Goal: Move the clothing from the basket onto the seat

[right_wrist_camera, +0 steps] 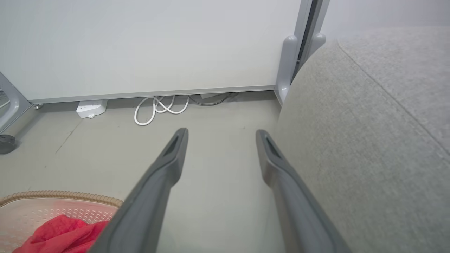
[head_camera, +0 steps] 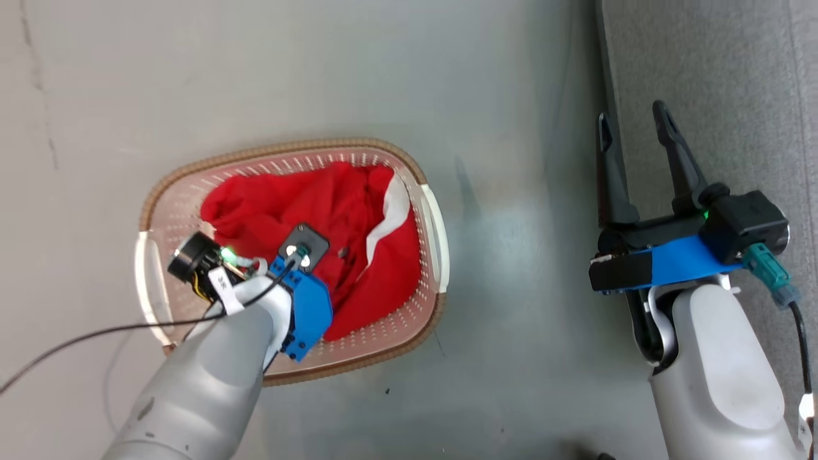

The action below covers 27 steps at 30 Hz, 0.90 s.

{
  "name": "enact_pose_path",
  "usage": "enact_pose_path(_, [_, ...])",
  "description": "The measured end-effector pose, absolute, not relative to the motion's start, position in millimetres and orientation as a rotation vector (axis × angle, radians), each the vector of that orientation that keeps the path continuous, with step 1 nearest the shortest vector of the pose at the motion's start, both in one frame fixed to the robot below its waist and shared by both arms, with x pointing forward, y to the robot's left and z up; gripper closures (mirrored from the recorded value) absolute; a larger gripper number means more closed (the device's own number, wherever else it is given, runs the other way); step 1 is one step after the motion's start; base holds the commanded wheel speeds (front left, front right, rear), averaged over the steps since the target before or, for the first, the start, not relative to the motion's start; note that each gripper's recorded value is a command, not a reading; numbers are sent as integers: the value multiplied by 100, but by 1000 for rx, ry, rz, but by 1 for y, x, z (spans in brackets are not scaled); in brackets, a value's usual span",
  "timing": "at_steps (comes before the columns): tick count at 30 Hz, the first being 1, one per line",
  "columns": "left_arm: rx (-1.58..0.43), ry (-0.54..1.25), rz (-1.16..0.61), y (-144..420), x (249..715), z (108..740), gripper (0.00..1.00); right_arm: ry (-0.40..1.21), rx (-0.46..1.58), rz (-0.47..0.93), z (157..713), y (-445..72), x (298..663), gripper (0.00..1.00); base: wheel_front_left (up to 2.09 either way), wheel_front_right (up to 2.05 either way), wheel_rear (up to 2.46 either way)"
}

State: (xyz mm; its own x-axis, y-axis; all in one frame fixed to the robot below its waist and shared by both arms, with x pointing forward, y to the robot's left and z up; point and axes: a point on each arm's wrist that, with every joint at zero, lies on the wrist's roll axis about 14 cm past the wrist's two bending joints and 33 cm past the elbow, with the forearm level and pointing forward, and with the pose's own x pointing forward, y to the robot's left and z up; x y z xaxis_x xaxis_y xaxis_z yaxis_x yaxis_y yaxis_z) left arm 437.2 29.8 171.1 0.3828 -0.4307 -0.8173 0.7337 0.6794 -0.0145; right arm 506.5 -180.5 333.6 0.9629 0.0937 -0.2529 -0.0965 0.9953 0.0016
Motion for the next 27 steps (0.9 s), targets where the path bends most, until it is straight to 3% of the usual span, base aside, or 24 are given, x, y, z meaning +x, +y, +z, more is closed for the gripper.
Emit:
enact_pose_path(17, [196, 568, -640, 34, 463, 295, 100, 152, 0, 148, 400, -156, 484, 0, 0, 0, 0])
enact_pose_path(27, [88, 217, -582, 20, 491, 417, 100, 96, 4, 176, 434, -145, 461, 0, 0, 0, 0])
